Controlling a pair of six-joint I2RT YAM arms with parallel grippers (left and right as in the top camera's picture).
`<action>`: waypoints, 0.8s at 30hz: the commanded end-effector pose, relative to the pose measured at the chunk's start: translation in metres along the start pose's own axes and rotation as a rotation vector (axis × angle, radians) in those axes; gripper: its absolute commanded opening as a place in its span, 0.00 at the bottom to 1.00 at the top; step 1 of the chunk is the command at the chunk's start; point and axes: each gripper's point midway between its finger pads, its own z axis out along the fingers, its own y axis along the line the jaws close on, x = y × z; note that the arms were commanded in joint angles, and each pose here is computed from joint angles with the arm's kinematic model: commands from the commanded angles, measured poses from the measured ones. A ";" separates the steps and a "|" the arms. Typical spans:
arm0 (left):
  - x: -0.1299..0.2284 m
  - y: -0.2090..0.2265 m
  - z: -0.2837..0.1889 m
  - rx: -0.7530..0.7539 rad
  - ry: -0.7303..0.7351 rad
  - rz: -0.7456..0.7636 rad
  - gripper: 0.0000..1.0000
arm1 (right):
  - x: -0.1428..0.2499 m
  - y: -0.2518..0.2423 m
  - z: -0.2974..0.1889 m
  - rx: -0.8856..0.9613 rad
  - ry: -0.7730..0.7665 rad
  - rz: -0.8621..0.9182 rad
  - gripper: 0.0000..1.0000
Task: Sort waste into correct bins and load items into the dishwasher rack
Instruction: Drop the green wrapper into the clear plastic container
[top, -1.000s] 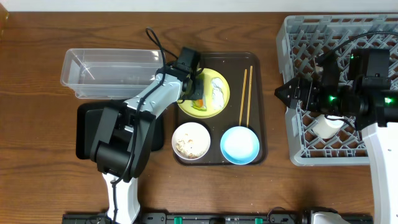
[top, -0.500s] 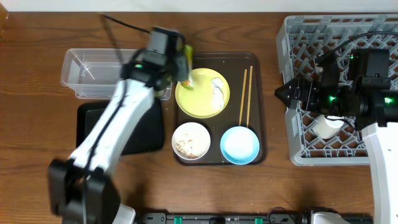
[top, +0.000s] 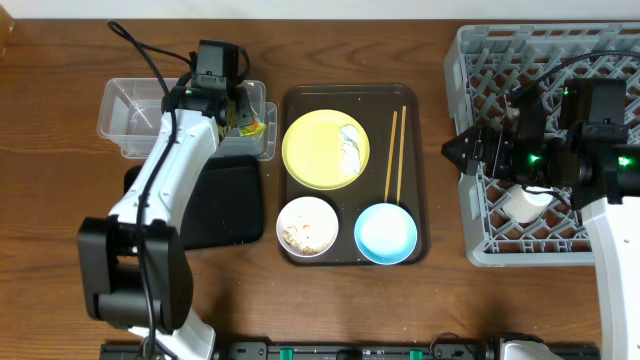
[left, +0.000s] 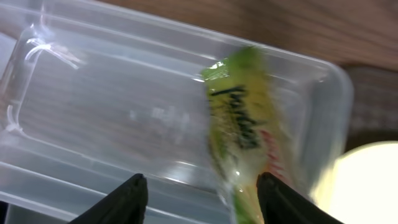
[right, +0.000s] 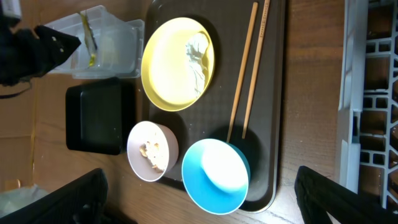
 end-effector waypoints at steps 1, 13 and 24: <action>-0.024 -0.039 -0.056 0.173 -0.100 0.015 0.62 | 0.000 0.007 0.001 -0.011 0.006 -0.030 0.95; -0.005 -0.055 -0.036 -0.010 -0.125 0.224 0.13 | 0.001 0.007 0.001 -0.011 0.009 -0.021 0.94; 0.024 -0.004 0.039 -0.067 0.097 0.147 0.09 | 0.005 0.007 0.001 -0.011 0.022 -0.017 0.95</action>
